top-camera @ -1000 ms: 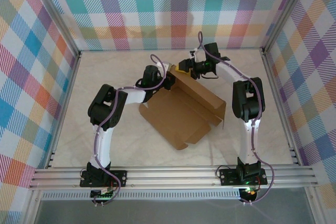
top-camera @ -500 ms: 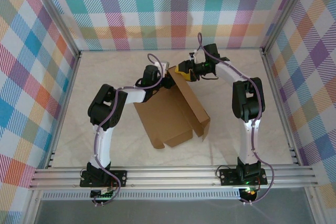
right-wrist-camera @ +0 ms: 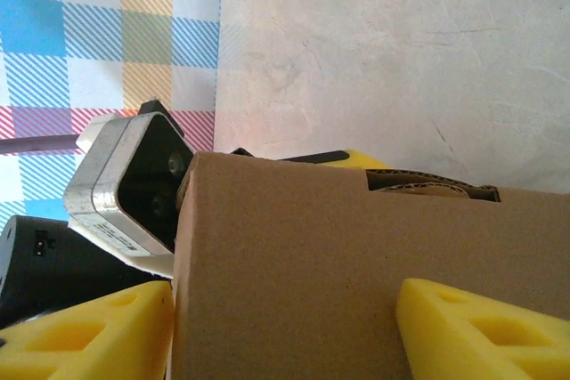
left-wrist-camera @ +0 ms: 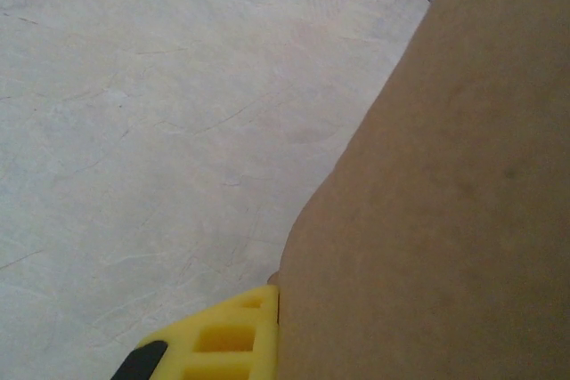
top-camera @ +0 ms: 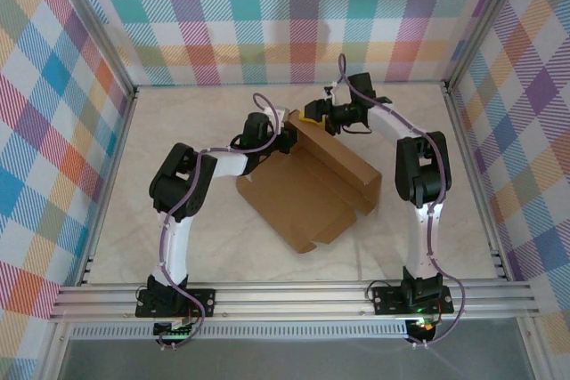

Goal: Fold the paper box

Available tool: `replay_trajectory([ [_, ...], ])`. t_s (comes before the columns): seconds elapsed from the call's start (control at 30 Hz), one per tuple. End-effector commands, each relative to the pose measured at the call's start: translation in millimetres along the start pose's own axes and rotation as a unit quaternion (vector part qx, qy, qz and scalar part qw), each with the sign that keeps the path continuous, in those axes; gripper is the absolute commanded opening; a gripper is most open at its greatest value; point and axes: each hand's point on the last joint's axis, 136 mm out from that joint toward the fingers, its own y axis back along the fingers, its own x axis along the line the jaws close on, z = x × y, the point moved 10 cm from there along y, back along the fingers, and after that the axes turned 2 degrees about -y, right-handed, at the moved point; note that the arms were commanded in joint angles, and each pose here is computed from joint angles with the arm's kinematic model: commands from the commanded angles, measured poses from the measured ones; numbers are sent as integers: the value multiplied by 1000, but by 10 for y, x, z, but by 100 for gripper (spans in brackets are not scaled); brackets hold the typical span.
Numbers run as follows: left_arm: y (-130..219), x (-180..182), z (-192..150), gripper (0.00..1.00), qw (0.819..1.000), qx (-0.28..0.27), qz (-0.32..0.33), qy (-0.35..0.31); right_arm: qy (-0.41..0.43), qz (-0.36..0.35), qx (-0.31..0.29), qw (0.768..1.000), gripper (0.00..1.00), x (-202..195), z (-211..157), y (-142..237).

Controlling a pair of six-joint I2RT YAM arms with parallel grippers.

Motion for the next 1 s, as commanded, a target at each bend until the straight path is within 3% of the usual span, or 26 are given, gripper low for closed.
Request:
replay_trajectory([
  [0.0, 68, 39, -76, 0, 999, 20, 32, 5, -34, -11, 30, 999, 72, 57, -209, -21],
  [0.17, 119, 14, -38, 0, 1000, 9, 28, 0, -4, -30, -24, 999, 89, 254, -173, 262],
  [0.3, 147, -4, -16, 0, 1000, -2, 17, 0, 7, -60, -80, 995, 94, 353, -161, 574],
  [0.73, 315, 139, 161, 0, 994, -61, -12, 88, 15, -109, -295, 949, 93, 609, -501, 1827],
  [0.97, 456, 252, 258, 0, 985, -97, -23, 143, 14, -102, -377, 920, 92, 607, -815, 2209],
])
